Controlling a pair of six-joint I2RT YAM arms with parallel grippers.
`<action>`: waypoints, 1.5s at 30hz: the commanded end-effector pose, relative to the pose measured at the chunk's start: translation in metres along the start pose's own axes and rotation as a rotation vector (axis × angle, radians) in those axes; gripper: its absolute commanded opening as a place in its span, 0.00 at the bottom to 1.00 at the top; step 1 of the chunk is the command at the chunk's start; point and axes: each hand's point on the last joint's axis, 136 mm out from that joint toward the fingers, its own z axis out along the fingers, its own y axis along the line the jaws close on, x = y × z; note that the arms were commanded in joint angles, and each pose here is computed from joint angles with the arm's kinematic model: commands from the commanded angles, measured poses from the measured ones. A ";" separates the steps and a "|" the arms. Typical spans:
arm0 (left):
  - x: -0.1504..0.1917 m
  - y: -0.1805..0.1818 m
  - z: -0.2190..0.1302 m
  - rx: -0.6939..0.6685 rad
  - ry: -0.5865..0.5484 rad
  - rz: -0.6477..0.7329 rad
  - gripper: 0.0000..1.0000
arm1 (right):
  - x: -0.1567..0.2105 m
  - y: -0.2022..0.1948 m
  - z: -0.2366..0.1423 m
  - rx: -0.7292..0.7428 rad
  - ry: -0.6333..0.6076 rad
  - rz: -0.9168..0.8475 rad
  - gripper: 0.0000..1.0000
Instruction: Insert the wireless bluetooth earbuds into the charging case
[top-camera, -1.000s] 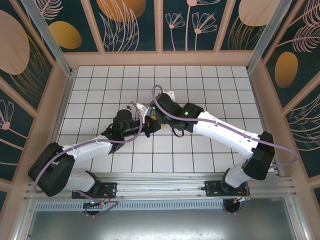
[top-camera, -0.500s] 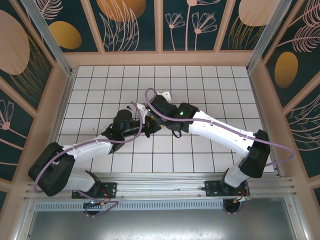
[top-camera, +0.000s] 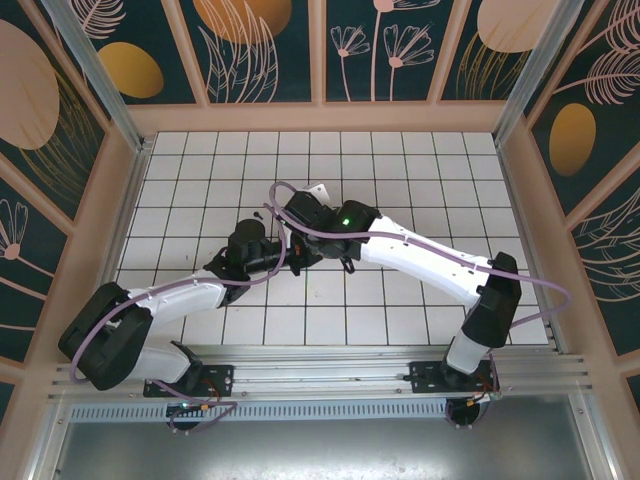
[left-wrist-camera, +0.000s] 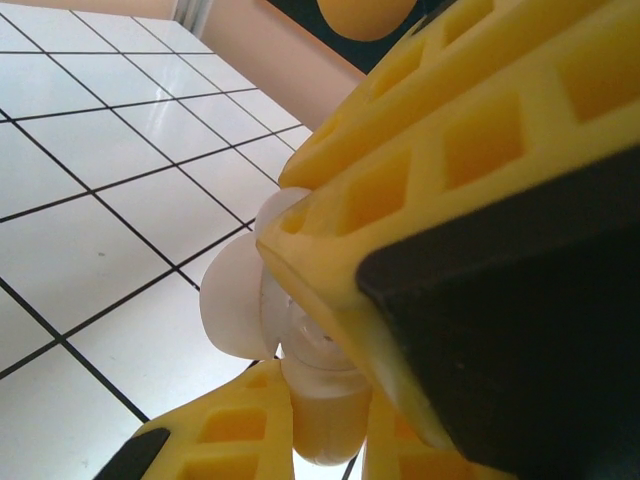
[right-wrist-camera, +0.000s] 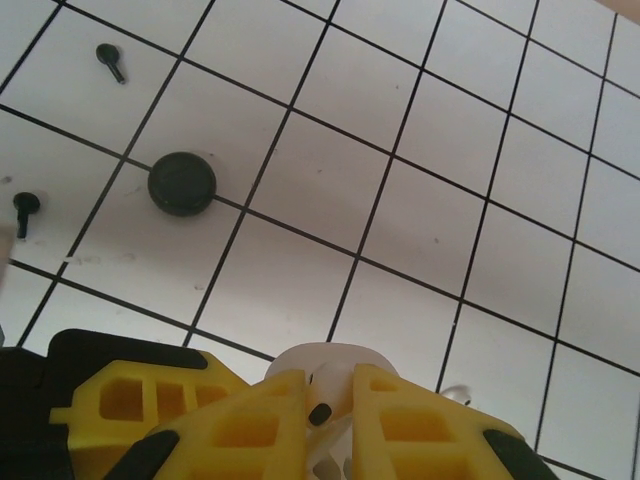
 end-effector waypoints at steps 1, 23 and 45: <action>-0.030 -0.017 0.001 0.062 -0.089 0.066 0.00 | 0.005 -0.001 -0.008 0.035 0.027 -0.074 0.14; -0.042 -0.033 -0.005 0.140 -0.156 0.028 0.00 | 0.011 -0.010 -0.011 0.062 -0.022 -0.047 0.14; -0.052 -0.035 -0.001 0.163 -0.185 -0.009 0.00 | 0.035 0.002 -0.014 0.023 0.003 -0.077 0.14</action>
